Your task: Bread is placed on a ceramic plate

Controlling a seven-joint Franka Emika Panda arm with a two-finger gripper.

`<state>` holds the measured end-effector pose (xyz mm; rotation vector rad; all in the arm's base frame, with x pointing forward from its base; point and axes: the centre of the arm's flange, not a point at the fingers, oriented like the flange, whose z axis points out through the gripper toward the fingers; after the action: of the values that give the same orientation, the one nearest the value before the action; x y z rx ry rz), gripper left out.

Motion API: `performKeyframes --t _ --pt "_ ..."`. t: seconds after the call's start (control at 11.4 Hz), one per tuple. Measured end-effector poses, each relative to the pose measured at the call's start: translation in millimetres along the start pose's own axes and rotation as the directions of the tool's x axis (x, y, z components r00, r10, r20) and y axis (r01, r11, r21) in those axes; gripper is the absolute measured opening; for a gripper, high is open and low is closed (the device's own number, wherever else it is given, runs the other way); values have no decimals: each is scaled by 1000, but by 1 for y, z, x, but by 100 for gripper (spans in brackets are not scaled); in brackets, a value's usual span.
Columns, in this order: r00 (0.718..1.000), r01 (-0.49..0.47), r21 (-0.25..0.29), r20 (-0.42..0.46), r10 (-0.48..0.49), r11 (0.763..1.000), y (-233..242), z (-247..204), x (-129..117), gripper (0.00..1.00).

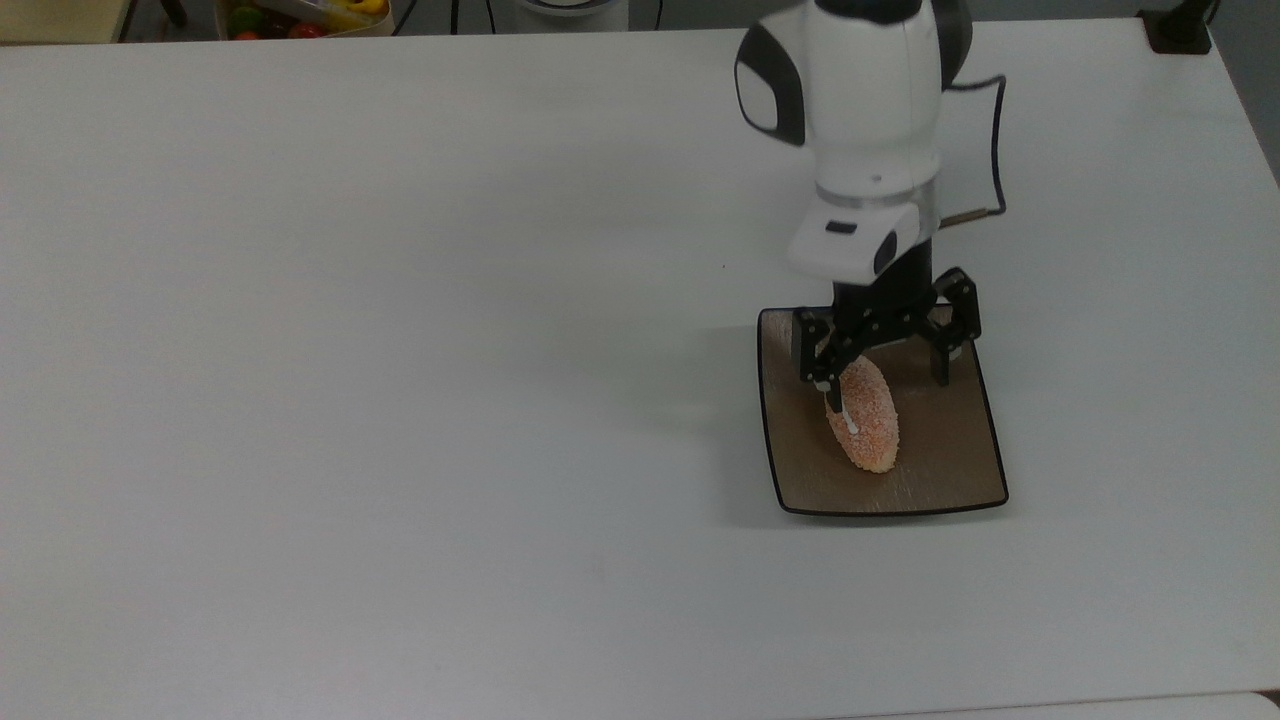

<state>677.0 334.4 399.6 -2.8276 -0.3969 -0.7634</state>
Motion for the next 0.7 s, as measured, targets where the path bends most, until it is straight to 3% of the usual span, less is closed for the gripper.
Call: performKeyframes --t 0.44,0.7 --pt "993 -61 -107 96 71 992 53 -147 28 100" --pt "965 -117 -189 212 157 975 93 -238 18 100"
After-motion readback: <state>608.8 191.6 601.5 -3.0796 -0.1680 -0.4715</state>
